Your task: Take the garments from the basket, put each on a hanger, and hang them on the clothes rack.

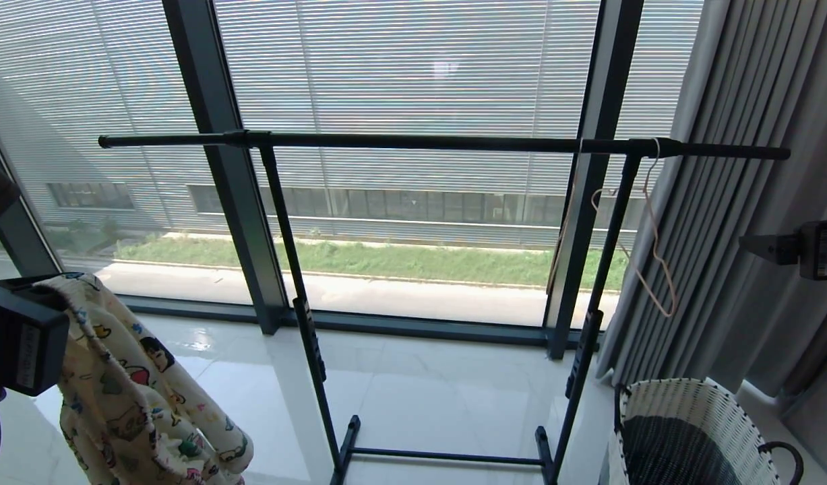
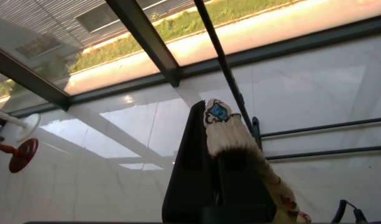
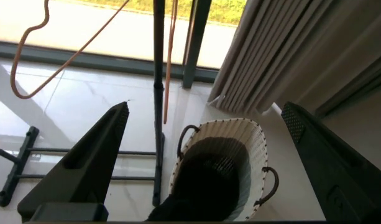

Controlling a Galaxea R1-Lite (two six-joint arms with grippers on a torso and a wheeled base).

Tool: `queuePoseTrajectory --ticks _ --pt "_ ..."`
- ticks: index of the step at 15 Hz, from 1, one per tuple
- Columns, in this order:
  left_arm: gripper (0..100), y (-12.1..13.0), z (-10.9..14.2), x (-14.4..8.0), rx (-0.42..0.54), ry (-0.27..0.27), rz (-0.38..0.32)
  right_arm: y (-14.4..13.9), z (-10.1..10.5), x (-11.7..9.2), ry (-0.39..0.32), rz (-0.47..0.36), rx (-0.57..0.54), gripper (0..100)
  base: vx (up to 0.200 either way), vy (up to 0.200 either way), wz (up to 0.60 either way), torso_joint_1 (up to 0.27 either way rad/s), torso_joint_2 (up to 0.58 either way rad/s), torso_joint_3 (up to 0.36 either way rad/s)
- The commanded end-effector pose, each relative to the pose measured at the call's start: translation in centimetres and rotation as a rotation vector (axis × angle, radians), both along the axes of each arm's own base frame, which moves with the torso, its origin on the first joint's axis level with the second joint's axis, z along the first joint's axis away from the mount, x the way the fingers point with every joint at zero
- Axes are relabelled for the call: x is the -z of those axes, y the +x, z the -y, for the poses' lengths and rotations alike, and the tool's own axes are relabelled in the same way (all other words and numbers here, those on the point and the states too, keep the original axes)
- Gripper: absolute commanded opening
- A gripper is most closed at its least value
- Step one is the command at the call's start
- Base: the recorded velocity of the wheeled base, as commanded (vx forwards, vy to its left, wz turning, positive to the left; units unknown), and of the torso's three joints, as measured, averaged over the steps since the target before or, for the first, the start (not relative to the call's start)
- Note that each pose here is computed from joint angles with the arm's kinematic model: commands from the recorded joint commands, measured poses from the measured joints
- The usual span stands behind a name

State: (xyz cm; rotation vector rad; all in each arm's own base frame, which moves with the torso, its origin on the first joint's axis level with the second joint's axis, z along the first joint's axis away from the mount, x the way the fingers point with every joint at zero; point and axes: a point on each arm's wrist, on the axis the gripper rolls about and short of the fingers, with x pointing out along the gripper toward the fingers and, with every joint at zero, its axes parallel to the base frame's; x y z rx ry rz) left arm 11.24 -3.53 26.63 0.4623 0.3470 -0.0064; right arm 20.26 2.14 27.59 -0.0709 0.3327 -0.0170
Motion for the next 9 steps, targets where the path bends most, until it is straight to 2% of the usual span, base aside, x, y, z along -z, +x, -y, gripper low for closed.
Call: queuePoseTrajectory --ticks 1,9 --pt "0 0.1 0.0 0.1 0.000 0.002 -0.005 0.3 0.1 0.2 -0.002 -0.010 0.006 100 0.200 0.000 0.00 0.002 0.00 0.007" --pt "0 0.1 0.7 0.5 0.051 0.012 -0.023 3.1 0.8 2.5 0.016 -0.115 -0.029 100 0.200 0.000 0.00 0.004 0.00 0.003"
